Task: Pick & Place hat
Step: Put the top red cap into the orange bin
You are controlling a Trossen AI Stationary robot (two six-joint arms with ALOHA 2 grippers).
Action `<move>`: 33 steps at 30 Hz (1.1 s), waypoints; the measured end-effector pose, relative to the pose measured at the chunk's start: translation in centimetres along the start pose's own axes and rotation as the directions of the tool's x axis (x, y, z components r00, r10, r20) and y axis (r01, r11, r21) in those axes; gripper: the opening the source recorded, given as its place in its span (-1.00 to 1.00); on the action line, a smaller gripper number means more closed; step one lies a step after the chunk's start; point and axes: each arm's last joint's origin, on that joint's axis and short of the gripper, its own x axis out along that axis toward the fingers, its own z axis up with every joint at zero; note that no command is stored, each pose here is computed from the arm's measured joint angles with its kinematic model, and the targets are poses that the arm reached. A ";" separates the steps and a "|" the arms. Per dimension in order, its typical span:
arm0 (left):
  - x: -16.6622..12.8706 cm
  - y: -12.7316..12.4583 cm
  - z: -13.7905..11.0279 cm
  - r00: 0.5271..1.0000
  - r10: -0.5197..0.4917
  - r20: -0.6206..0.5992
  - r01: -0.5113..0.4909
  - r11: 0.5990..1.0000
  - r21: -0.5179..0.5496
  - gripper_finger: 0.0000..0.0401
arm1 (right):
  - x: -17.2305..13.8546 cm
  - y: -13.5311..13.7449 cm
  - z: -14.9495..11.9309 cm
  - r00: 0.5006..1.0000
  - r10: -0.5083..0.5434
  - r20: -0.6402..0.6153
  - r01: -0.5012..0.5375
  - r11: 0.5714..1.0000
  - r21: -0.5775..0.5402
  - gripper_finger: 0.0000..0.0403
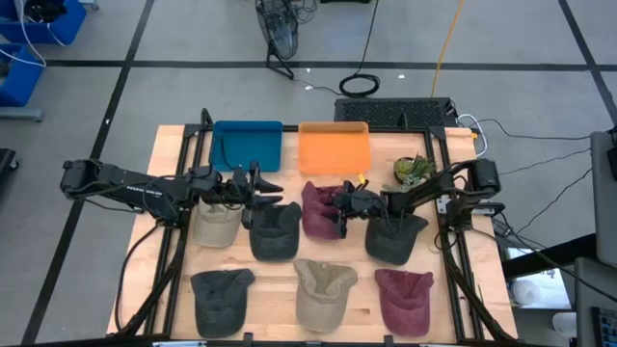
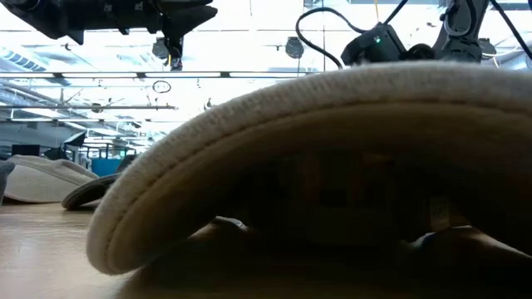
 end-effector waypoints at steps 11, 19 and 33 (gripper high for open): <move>0.0 -0.4 -0.3 1.000 0.006 -0.022 -0.006 1.000 -0.011 -0.44 | 0.1 -0.3 -0.3 1.000 0.011 -0.028 -0.012 1.000 -0.021 -0.50; 0.0 -0.6 -0.3 1.000 0.021 -0.020 -0.021 1.000 -0.010 -0.44 | -0.1 -0.3 0.0 0.999 0.012 -0.032 -0.014 0.998 -0.069 -0.94; 0.0 -0.6 -0.2 1.000 0.020 -0.006 -0.020 1.000 -0.004 -0.44 | -6.9 -1.7 8.9 0.994 0.012 0.104 0.021 0.952 -0.306 -0.99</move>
